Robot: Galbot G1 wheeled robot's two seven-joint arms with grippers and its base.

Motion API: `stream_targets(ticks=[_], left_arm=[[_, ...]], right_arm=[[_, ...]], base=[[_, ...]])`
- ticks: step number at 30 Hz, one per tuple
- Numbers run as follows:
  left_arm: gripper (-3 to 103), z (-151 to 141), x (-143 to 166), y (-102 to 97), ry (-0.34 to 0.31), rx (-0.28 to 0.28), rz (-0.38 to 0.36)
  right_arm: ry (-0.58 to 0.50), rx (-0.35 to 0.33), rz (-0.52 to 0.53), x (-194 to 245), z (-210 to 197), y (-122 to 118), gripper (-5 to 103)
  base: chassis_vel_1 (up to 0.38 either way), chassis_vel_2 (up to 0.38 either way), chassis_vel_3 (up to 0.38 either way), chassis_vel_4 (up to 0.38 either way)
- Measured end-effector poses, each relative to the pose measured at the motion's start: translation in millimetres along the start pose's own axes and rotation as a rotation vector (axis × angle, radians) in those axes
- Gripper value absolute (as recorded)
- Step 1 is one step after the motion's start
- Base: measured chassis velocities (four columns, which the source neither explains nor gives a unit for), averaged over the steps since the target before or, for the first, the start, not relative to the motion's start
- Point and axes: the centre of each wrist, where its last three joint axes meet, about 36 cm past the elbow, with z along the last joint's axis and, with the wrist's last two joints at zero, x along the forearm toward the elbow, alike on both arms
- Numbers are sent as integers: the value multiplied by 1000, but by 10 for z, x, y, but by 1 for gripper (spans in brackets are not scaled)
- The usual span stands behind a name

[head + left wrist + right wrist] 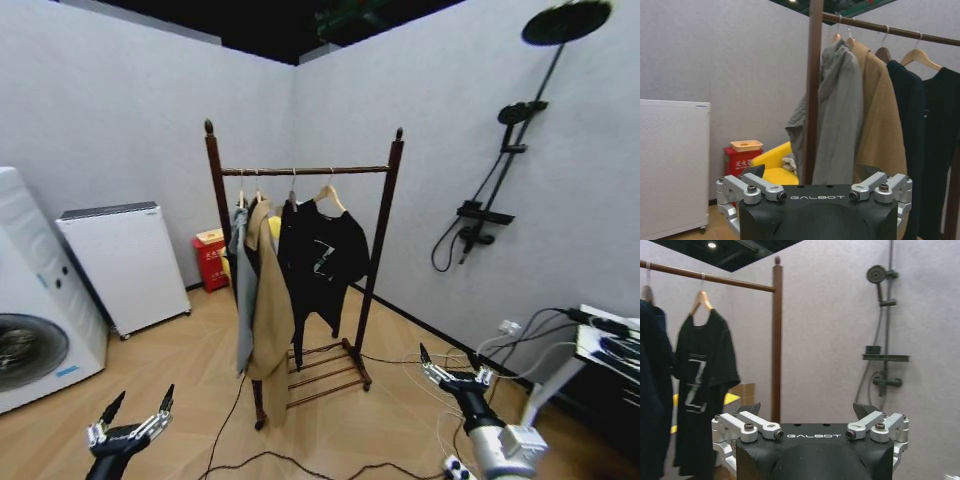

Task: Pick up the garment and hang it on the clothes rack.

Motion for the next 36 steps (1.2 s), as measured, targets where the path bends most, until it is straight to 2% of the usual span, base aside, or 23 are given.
stream_targets(ticks=[36], left_arm=[[100,0,0,0,0,0,0]], right_arm=[[0,0,0,-1,0,0,100]], base=[[-121,-123,-126,-122]])
